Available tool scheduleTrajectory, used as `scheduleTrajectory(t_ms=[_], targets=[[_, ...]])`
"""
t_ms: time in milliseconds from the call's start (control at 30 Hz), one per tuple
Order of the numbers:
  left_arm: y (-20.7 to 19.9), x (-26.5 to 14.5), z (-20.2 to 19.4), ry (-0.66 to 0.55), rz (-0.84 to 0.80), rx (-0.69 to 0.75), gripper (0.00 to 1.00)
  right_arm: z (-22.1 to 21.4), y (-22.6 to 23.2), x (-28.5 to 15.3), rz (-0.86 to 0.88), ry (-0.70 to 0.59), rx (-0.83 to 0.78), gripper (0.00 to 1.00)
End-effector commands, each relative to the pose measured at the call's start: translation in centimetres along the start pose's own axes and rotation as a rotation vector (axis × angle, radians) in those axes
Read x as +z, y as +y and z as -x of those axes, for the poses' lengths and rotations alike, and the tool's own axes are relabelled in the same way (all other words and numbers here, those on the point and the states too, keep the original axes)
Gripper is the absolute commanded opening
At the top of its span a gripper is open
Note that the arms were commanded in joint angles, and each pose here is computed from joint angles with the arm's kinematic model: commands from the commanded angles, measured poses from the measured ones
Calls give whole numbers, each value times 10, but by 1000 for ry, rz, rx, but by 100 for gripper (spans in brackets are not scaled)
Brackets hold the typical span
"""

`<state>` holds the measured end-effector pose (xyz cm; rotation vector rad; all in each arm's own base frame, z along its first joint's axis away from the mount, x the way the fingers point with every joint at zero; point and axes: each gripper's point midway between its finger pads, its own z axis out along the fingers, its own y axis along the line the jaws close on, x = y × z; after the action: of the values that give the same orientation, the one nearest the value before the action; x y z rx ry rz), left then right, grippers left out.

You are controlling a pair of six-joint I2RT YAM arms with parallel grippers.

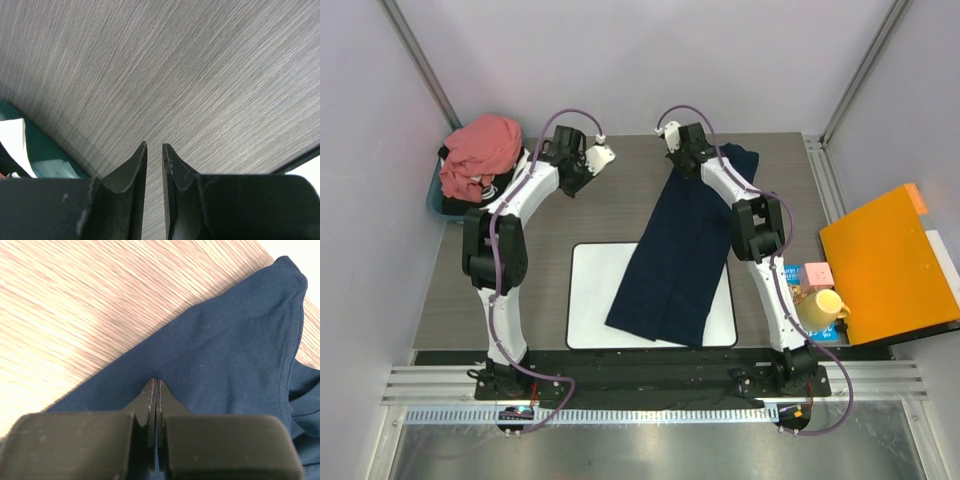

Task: Fold and stack the t-shirts
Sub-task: Fold the tshirt

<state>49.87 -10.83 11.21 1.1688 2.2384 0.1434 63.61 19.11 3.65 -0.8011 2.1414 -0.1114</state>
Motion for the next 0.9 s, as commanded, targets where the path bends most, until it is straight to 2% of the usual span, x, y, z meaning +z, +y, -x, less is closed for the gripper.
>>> scheduleTrajectory(t_ms=[0,200,367,467,567,600,667,700,733,867], targets=[[17,-4,13,-31,52,15,18,12,51,9,150,-51,-36,1],[33,4,3,19,145,-46,17,30,108,8,332,-138,-126,1],[42,11,-7,45,225,-108,15,54,132,9,349,-240,-210,1],[49,12,-16,61,280,-140,15,67,124,14,281,-289,-204,1],[49,11,-20,57,300,-158,16,86,95,13,138,-341,-164,26],[46,12,-24,58,295,-160,17,105,77,-3,96,-380,-157,43],[46,9,-18,23,294,-150,19,114,60,-17,49,-428,-141,53],[43,10,-20,19,285,-144,20,143,35,-53,10,-501,-133,65],[44,8,-15,-2,288,-134,25,134,34,-58,10,-507,-136,69],[45,-8,5,-92,272,-77,29,147,24,-134,58,-573,-234,81]])
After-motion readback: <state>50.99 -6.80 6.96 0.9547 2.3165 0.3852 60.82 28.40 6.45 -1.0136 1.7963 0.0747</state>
